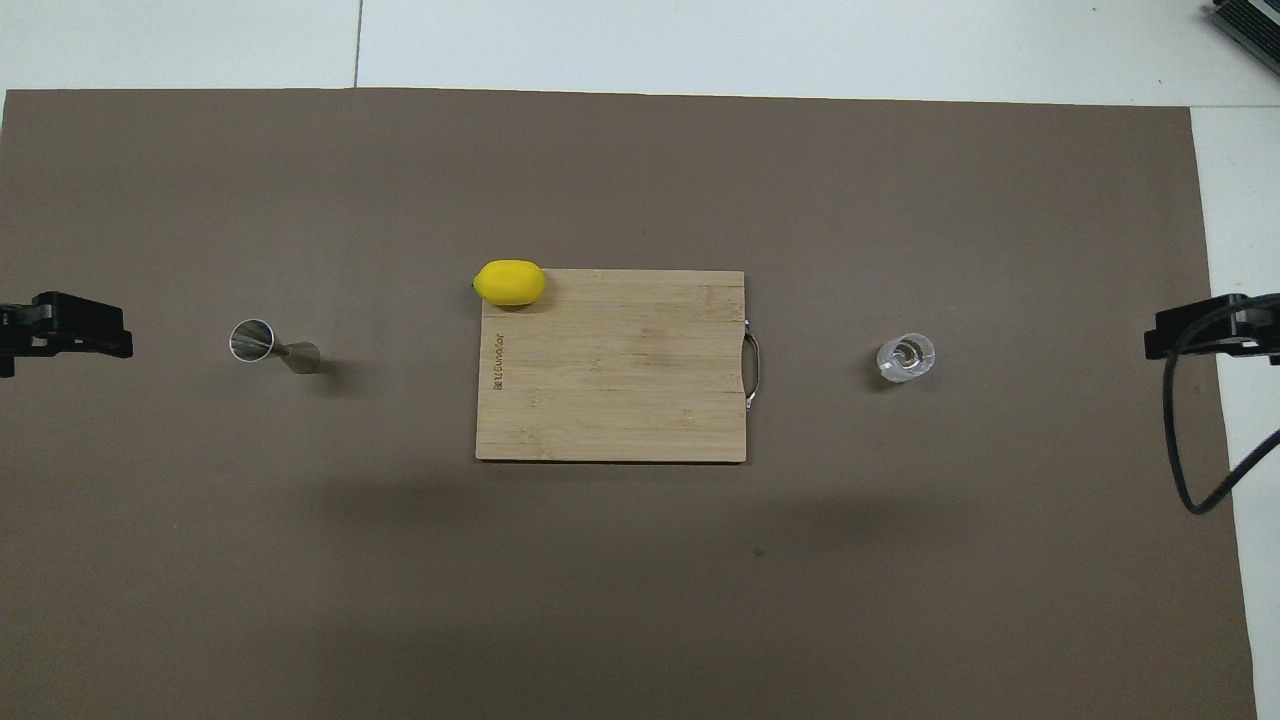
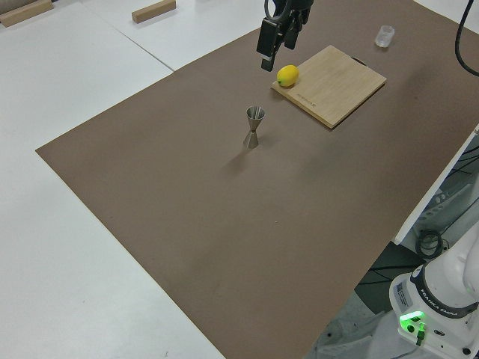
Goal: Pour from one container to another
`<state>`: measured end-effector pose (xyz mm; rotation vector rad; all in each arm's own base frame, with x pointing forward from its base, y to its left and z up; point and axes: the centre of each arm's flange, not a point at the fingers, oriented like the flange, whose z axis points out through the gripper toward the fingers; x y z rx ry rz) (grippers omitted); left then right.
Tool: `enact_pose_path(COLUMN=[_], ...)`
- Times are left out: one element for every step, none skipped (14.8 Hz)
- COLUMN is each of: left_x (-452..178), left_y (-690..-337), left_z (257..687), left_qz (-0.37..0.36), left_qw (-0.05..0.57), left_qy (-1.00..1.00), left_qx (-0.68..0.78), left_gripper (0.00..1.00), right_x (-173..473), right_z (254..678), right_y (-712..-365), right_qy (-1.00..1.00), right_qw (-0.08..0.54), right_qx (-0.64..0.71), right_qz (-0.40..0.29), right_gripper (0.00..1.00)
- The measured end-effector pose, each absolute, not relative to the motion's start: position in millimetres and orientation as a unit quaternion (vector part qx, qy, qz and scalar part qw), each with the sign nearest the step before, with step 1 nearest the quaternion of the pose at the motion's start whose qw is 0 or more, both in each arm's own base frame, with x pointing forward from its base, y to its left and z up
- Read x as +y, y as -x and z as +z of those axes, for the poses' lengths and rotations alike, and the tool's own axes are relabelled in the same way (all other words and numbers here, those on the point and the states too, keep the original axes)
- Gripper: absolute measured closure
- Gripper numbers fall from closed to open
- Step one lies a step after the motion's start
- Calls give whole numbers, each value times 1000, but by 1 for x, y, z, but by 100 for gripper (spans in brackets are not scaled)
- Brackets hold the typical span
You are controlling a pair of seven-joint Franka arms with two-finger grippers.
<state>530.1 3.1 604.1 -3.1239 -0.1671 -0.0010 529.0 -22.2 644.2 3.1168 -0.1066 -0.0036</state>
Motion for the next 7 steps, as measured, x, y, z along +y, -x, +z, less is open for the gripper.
enact_pose_path(left_x=[3, 2, 2, 1, 1, 1, 2], left_y=[-530, -530, -530, -530, -530, -530, -529], left_z=[604, 604, 604, 604, 604, 605, 607], left_qz=[0, 0, 0, 1, 0, -1, -2], left_qw=[7, 7, 7, 7, 7, 7, 7], left_qy=[999, 999, 999, 999, 999, 999, 999], left_qx=[-53, -53, -52, -52, -52, -52, -52], left_gripper=[0, 0, 0, 0, 0, 0, 0], right_x=[-22, -22, -21, -21, -21, -21, -21], right_z=[644, 644, 644, 644, 644, 644, 644], right_y=[-529, -529, -529, -529, -529, -529, -529], right_qy=[-999, -999, -999, -999, -999, -999, -999], right_qw=[11, 12, 12, 12, 12, 12, 12], right_qx=[-34, -34, -33, -33, -33, -33, -33], right_qz=[-1, -1, -1, -1, -1, -1, -1], right_gripper=[0, 0, 0, 0, 0, 0, 0])
